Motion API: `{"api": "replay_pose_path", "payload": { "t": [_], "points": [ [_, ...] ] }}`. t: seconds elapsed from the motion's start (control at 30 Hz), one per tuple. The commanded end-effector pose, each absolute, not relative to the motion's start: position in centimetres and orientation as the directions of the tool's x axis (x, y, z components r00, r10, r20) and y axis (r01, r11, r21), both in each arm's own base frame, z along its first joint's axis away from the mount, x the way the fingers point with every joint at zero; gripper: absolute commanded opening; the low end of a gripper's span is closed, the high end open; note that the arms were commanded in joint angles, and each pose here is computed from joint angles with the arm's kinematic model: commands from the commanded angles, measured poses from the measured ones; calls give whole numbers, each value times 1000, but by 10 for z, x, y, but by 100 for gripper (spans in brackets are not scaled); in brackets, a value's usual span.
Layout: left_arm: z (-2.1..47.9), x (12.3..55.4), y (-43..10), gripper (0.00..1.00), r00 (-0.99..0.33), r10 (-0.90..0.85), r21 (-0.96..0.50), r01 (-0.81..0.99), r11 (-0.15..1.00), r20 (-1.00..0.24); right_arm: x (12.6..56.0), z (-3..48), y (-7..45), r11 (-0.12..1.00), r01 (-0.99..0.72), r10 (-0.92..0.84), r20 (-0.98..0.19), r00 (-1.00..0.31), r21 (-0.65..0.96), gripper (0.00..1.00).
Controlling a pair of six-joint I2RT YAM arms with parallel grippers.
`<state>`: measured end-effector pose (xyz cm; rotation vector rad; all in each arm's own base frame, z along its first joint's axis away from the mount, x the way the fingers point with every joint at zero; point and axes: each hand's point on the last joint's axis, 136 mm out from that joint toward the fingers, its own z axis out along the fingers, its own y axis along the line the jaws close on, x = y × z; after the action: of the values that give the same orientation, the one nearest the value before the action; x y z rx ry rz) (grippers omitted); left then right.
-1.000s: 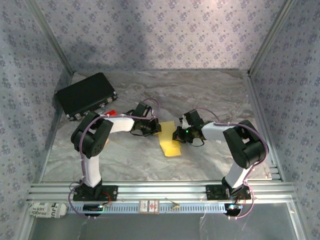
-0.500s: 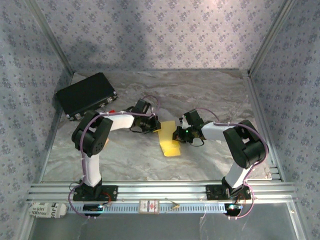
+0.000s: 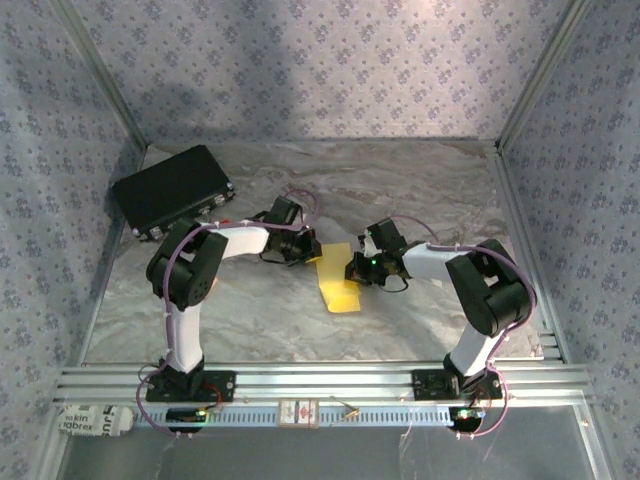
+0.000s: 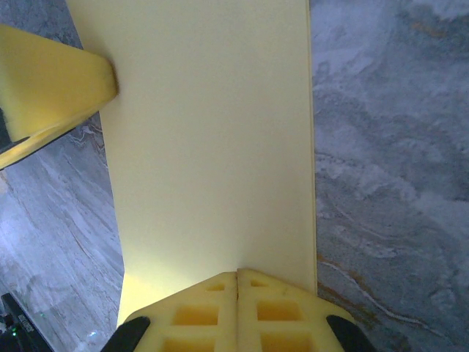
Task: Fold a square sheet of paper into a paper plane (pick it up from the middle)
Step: First fold the square sheet of paper in half at the center of the table.
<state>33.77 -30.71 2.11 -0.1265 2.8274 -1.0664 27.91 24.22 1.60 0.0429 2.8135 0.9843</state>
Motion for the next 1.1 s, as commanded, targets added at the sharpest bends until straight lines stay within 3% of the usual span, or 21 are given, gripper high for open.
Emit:
{"api": "replay_pose_path", "payload": {
  "t": [0.0,0.9,1.07],
  "points": [
    [2,361,-276,0,-967,-233,-578,-135,805,-98,238,-40,194,913,63,69,-1,-998,402,0],
    [9,396,-270,0,-926,-367,-570,-257,780,-85,235,-38,195,910,43,47,1,-999,412,0],
    [33,394,-279,0,-933,-341,-584,-214,783,-115,237,-37,196,907,50,56,-2,-998,417,0]
  ]
}}
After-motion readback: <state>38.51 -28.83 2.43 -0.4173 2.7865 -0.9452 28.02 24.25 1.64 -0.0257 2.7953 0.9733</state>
